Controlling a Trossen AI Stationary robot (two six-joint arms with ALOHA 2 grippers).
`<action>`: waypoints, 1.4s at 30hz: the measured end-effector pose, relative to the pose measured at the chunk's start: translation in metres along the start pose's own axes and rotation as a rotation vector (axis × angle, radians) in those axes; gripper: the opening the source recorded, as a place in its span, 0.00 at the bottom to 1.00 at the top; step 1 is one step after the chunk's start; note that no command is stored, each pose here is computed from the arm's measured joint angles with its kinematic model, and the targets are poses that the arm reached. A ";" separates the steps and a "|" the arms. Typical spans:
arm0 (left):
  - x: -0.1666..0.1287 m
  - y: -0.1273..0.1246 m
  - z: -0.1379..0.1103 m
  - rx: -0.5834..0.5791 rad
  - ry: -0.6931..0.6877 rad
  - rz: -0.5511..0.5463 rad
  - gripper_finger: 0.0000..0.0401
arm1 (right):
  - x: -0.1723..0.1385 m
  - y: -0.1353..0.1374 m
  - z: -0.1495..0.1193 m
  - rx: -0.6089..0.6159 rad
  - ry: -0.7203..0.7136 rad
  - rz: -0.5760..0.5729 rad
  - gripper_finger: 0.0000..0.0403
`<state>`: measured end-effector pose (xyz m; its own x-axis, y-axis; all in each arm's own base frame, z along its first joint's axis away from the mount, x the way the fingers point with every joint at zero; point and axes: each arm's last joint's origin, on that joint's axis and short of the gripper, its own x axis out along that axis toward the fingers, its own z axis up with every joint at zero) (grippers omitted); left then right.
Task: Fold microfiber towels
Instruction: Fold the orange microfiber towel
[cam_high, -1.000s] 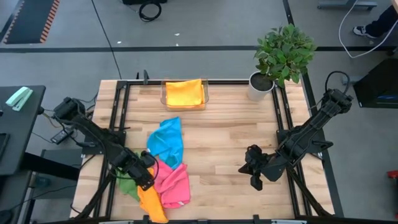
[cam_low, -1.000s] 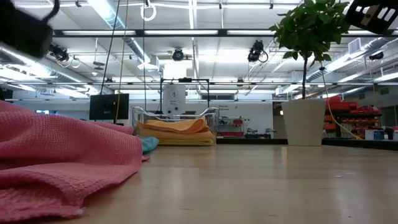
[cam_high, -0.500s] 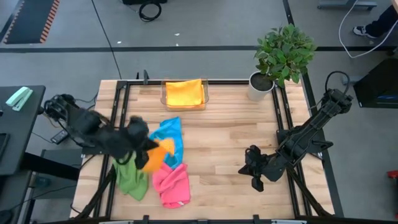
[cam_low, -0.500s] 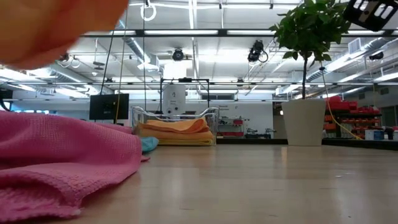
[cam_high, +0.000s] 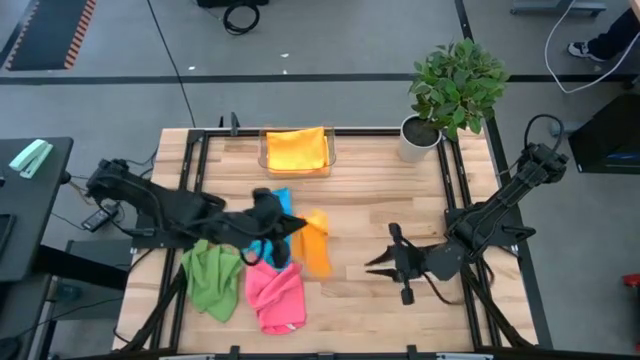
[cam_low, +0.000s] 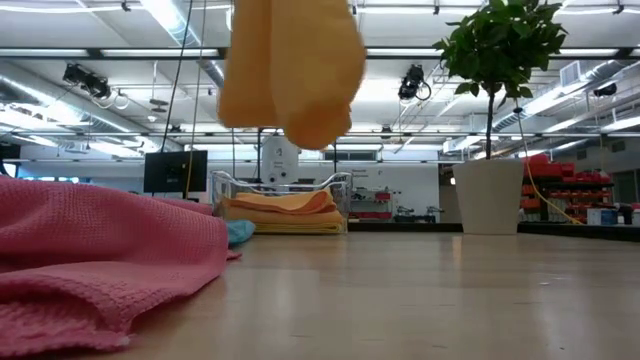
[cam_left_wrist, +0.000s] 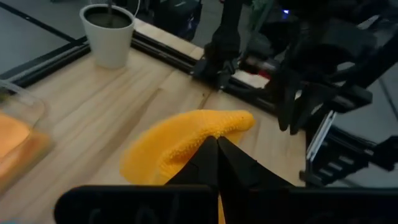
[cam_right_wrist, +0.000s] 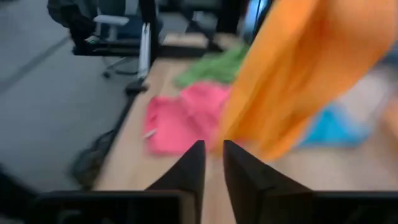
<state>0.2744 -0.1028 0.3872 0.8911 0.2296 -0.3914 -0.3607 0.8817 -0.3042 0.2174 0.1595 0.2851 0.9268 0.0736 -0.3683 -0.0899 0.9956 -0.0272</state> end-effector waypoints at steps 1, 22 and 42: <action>0.006 0.000 -0.004 -0.006 -0.005 0.000 0.02 | 0.000 0.000 0.004 -0.063 -0.037 -0.026 0.20; -0.006 0.008 0.008 -0.034 -0.018 -0.064 0.03 | 0.083 -0.009 0.089 -0.375 -0.132 -0.656 0.47; -0.018 0.014 0.012 0.017 -0.019 -0.074 0.02 | 0.084 -0.019 0.090 -0.088 -0.059 -0.757 0.42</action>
<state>0.2564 -0.0896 0.4008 0.9202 0.1711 -0.3520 -0.2891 0.9034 -0.3166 0.3297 0.1521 0.3385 0.7647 -0.6216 -0.1699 0.5512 0.7675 -0.3274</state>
